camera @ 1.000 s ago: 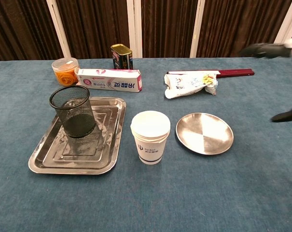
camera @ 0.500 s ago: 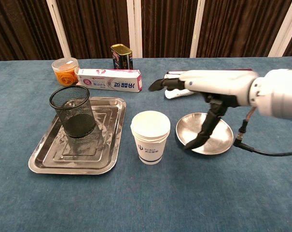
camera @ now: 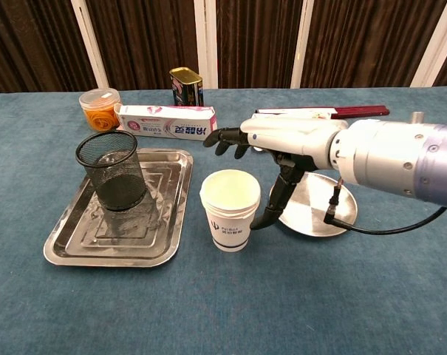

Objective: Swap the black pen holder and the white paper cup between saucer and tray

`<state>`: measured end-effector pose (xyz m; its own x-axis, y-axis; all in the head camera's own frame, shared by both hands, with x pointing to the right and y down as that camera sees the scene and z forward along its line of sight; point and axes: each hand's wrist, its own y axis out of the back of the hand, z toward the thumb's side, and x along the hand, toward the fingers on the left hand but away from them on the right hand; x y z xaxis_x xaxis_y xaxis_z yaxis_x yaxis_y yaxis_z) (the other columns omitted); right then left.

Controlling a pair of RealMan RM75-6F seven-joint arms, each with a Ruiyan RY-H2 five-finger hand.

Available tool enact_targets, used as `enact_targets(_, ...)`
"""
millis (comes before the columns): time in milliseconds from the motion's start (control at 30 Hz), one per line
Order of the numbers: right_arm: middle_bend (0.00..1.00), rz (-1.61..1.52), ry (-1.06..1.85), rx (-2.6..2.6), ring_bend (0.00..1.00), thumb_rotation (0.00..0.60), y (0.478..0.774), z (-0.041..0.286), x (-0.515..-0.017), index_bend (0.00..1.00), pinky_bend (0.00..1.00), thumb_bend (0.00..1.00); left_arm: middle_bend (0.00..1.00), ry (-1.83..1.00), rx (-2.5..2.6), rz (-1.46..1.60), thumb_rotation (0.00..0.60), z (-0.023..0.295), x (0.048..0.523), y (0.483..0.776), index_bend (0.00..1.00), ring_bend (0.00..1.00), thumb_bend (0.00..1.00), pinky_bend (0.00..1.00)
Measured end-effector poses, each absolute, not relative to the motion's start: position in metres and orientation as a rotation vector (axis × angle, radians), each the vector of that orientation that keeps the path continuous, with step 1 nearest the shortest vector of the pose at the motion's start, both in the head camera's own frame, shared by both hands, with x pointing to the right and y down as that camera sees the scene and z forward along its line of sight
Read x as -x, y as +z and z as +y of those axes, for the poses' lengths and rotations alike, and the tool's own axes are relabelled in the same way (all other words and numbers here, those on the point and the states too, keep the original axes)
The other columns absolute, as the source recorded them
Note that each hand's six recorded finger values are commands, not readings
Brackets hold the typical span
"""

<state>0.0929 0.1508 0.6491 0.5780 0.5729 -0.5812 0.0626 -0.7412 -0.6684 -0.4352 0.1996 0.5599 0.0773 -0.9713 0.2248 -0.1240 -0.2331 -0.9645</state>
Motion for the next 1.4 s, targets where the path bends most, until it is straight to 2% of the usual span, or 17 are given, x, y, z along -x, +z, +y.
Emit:
enact_targets(467, 0.32, -0.532, 1.086, 2.185, 0.31, 0.600, 0.653, 0.153, -0.086, 0.38, 0.00, 0.00, 0.04, -1.255, 1.496, 1.178, 0.600, 0.198, 0.437, 0.559, 0.24, 0.00, 0.09, 0.05)
enact_targets(633, 0.35, -0.554, 1.079, 2.178, 0.33, 0.600, 0.653, 0.152, -0.086, 0.42, 0.00, 0.00, 0.04, -1.249, 1.495, 1.198, 0.600, 0.197, 0.438, 0.558, 0.24, 0.00, 0.10, 0.05)
enact_targets(1000, 0.38, -0.614, 1.075, 2.147, 0.34, 0.600, 0.642, 0.139, -0.095, 0.44, 0.00, 0.00, 0.04, -1.242, 1.491, 1.219, 0.600, 0.197, 0.440, 0.555, 0.24, 0.00, 0.11, 0.05)
enact_targets(1400, 0.38, -0.751, 1.203, 2.038, 0.34, 0.600, 0.620, 0.102, -0.169, 0.44, 0.00, 0.00, 0.04, -1.246, 1.491, 1.210, 0.600, 0.198, 0.438, 0.556, 0.24, 0.00, 0.11, 0.06)
